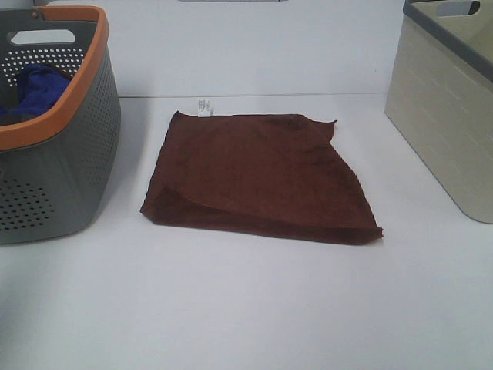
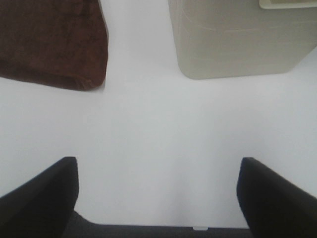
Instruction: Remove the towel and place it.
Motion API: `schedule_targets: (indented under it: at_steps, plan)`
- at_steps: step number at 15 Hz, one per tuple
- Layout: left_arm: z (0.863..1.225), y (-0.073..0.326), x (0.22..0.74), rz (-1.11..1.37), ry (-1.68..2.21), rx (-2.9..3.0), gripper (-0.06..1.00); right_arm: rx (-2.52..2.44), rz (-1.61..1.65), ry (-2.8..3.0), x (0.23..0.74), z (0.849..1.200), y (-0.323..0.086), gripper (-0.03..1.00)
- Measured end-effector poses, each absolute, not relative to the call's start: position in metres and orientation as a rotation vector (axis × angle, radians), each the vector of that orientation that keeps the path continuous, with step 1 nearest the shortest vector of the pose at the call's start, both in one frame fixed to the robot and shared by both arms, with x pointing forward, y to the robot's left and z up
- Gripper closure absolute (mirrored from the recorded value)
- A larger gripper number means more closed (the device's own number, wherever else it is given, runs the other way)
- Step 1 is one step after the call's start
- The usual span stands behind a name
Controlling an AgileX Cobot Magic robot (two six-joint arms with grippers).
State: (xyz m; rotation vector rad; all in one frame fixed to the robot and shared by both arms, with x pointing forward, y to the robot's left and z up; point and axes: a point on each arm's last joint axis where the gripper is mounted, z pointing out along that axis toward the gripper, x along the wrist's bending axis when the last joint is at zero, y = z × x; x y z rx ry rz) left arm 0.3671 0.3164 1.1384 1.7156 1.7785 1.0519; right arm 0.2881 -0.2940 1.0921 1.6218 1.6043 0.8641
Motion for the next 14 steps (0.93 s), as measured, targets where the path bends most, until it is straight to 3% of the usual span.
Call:
schedule_targets:
  at_steps: [7, 14]
  plan:
    - [1.091, 0.314, 0.274, 1.135, 1.512, 1.59, -0.05, 1.483, 0.925, 1.537, 0.241, 1.078, -0.282, 0.21]
    - [1.071, 0.301, 0.243, 1.061, 1.311, 1.629, -0.05, 1.493, 0.922, 1.563, 0.234, 1.057, -0.279, 0.21]
